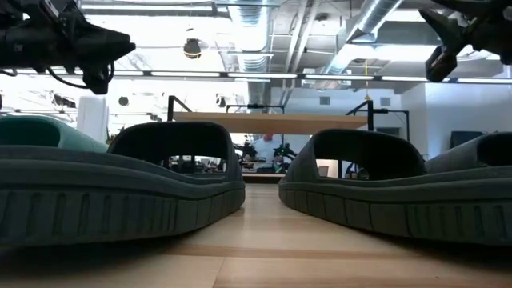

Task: Pick and place slides into the shelf
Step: Put the black slipper on the shelf

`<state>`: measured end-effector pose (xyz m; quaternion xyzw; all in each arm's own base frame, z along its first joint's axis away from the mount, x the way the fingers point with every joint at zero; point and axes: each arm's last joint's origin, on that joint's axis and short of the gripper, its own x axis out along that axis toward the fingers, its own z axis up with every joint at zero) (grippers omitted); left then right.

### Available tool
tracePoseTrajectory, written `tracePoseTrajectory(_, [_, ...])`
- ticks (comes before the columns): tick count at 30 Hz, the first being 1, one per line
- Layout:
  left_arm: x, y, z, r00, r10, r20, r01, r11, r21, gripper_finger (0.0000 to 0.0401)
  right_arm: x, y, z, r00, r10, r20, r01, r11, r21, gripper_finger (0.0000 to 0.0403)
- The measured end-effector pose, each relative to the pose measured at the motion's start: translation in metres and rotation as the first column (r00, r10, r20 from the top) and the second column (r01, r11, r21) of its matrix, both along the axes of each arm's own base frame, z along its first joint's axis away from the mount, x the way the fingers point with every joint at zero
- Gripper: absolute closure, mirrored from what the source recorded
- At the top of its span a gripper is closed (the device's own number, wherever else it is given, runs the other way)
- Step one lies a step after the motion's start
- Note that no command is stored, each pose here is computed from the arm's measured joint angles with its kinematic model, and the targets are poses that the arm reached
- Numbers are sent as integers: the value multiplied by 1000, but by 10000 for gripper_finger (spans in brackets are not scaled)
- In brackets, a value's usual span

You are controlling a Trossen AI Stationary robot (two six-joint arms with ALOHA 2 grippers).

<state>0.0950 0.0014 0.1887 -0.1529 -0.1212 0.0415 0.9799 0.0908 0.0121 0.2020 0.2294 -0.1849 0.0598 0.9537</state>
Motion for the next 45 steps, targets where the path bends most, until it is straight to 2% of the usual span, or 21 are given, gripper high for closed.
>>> tracePoseTrajectory(2, [1,-4,2,992,-122,22,122,992,13,346,0,1,1,1000,27,-4,-27,1000,-12,326])
tracePoseTrajectory(4, [2,-10,3,960,-277,23,277,961,25,346,0,3,2,996,84,-21,-85,995,-55,326])
tracePoseTrajectory(6, [4,-16,5,932,-361,37,361,932,24,346,-1,5,7,992,127,1,-126,986,-110,326])
tracePoseTrajectory(8, [6,-21,8,922,-383,59,380,924,48,346,-1,6,10,993,117,23,-111,980,-163,326])
tracePoseTrajectory(10, [9,-27,13,913,-399,83,389,914,118,346,-2,6,14,992,94,81,-72,969,-235,326])
tracePoseTrajectory(13, [15,-39,28,881,-455,131,419,878,232,346,-3,8,21,984,69,162,-14,947,-320,326])
tracePoseTrajectory(16, [25,-52,42,858,-495,137,431,839,333,346,-4,9,26,972,82,220,-7,947,-321,326])
tracePoseTrajectory(20, [48,-71,59,851,-521,61,448,782,434,346,1,14,24,974,122,192,-54,945,-324,326])
tracePoseTrajectory(22, [60,-78,66,861,-508,27,430,755,496,346,5,18,22,977,142,161,-81,939,-334,326])
tracePoseTrajectory(24, [70,-83,72,877,-480,16,399,746,534,346,9,22,22,979,166,120,-116,933,-342,326])
tracePoseTrajectory(26, [79,-87,77,890,-455,7,385,761,522,346,15,27,27,978,191,86,-150,925,-350,326])
tracePoseTrajectory(28, [87,-90,78,885,-465,-18,422,787,450,346,24,33,33,979,201,24,-178,909,-377,326])
tracePoseTrajectory(31, [98,-95,77,888,-450,-90,439,775,455,346,42,45,43,978,188,-95,-210,862,-461,326])
tracePoseTrajectory(33, [106,-96,73,911,-385,-149,407,779,478,346,55,53,49,976,140,-165,-207,826,-525,326])
tracePoseTrajectory(35, [112,-96,63,928,-282,-243,366,805,467,346,68,60,54,966,63,-250,-200,798,-569,325])
tracePoseTrajectory(39, [119,-93,47,911,-75,-405,270,851,450,346,90,72,62,920,-13,-391,-249,752,-611,314])
tracePoseTrajectory(42, [121,-96,42,883,-48,-467,284,847,450,346,103,82,67,887,-33,-461,-287,742,-606,296])
tracePoseTrajectory(45, [122,-105,46,883,-75,-463,311,833,458,346,114,93,77,861,-76,-503,-299,724,-621,274])
